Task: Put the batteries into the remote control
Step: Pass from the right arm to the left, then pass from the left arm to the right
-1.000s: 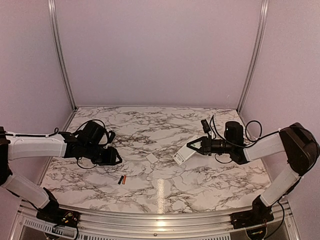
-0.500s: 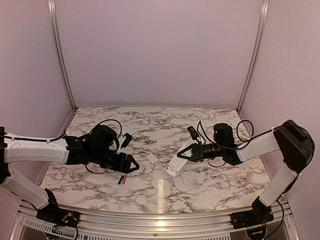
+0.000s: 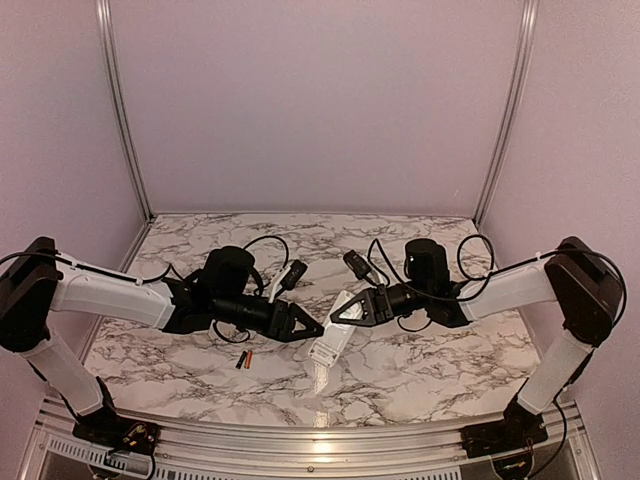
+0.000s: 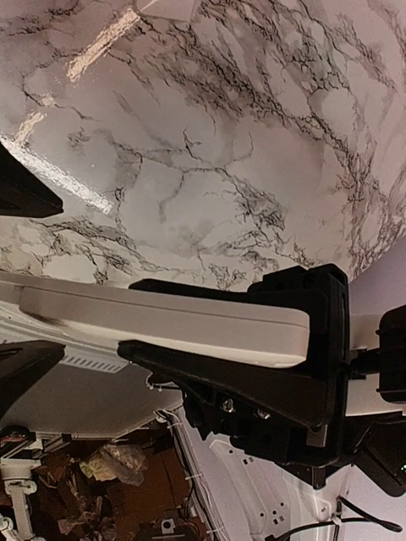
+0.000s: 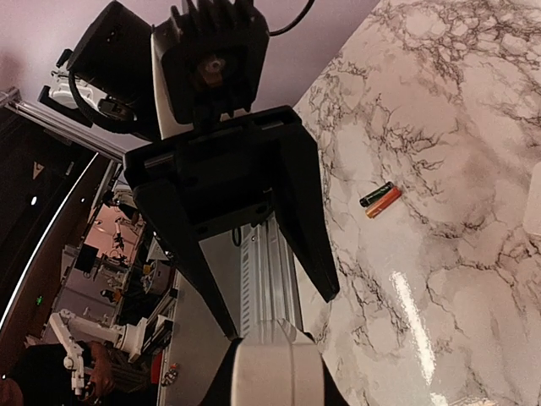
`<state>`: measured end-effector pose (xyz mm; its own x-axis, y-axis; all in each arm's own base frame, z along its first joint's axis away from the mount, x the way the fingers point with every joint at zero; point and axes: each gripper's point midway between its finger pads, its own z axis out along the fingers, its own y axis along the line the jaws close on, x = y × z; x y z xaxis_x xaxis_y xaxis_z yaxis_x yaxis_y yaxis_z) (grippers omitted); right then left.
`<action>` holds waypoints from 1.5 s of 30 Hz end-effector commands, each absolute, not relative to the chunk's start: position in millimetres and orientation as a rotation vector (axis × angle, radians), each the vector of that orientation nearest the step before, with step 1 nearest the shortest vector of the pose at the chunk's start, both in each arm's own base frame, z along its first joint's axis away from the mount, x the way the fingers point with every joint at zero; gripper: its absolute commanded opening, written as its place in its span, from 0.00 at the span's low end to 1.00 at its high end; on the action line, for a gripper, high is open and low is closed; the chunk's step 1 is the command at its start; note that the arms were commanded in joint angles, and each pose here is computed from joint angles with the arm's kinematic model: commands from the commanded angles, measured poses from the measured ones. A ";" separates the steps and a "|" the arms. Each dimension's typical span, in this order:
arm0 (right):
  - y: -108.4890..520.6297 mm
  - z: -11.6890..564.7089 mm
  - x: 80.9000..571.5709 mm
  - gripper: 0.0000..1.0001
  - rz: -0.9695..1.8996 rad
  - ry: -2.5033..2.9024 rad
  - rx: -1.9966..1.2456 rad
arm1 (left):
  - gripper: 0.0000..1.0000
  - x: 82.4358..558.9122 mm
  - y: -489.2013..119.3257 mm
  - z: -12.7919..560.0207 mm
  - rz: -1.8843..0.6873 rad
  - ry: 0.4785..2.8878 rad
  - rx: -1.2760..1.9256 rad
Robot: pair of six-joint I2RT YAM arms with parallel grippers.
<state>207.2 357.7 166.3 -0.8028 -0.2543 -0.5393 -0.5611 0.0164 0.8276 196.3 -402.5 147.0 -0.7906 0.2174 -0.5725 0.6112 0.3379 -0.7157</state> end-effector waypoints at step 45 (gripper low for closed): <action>366.9 213.8 216.9 0.30 2.015 1.836 -0.758 | 0.00 192.2 -424.3 208.0 -1.903 1.864 0.654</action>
<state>212.0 361.7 206.1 -0.8298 -0.1396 -0.5403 -0.5278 -0.1180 0.8411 194.8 -418.0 199.5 -0.8321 0.0238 -0.5541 0.5542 -0.0031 -0.8323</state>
